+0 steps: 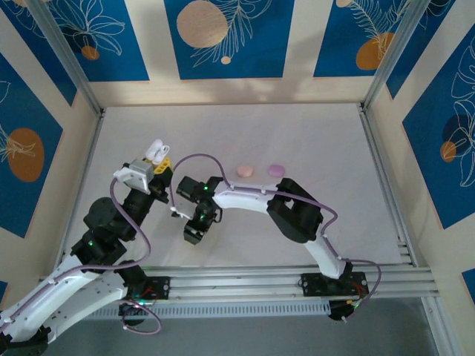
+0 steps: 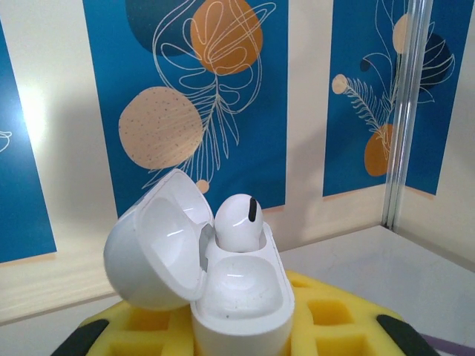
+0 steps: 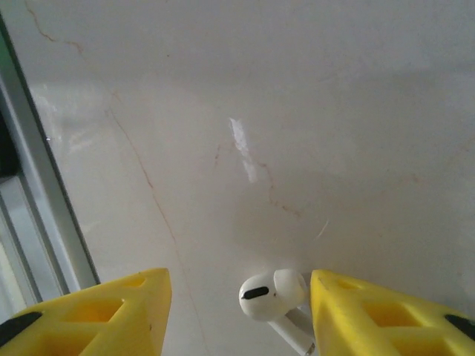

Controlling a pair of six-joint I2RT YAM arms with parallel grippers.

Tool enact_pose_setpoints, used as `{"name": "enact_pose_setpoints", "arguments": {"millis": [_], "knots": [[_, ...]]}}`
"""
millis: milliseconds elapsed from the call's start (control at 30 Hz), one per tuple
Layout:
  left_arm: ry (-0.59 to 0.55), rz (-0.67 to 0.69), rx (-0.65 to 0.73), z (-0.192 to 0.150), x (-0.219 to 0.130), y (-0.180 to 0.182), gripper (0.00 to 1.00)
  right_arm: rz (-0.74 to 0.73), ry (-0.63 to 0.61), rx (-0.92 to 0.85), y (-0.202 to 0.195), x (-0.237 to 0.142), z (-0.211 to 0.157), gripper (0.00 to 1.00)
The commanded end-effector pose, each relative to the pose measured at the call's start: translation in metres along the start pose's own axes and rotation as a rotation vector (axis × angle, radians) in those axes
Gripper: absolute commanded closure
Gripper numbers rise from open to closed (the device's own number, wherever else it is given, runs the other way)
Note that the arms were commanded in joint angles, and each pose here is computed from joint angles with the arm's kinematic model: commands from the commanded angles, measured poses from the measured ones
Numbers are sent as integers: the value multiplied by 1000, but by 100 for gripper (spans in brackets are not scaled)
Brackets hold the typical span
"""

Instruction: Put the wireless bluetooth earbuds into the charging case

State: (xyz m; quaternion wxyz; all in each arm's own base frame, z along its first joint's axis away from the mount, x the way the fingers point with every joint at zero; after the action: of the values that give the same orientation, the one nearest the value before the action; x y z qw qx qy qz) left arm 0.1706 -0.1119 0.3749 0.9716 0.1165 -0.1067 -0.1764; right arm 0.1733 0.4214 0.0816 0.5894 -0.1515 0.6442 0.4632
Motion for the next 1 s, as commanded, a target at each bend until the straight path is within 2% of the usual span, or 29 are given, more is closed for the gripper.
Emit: {"name": "enact_pose_setpoints", "arguments": {"millis": [0,167,533,733,967], "knots": [[-64,-6,-26,18,-4,5,84,-51,50,-22,0,7,-5,47],[-62,-6,-30,18,-3,4,84,-96,70,-46,0,13,-8,49],[-62,-11,-35,17,-2,3,84,-230,111,-44,-5,22,-18,61],[-60,-18,-42,17,0,1,84,-258,73,39,-12,4,-18,65],[-51,-36,-42,14,7,-5,83,-236,-31,178,-22,-30,-20,67]]}}
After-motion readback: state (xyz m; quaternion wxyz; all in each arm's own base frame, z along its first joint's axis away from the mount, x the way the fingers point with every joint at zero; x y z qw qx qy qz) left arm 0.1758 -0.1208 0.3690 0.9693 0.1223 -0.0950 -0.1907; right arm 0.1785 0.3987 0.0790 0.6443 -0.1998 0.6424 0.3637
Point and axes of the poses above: each hand's point on the last joint's axis, 136 mm out from that joint toward the fingers, its own x axis out along the fingers, its own y axis along the line the jaws close on, z = x × y, the point moved 6 cm from there along -x, back along the fingers, and after that the axes turned 15 degrees about x, right-handed, at the moved point
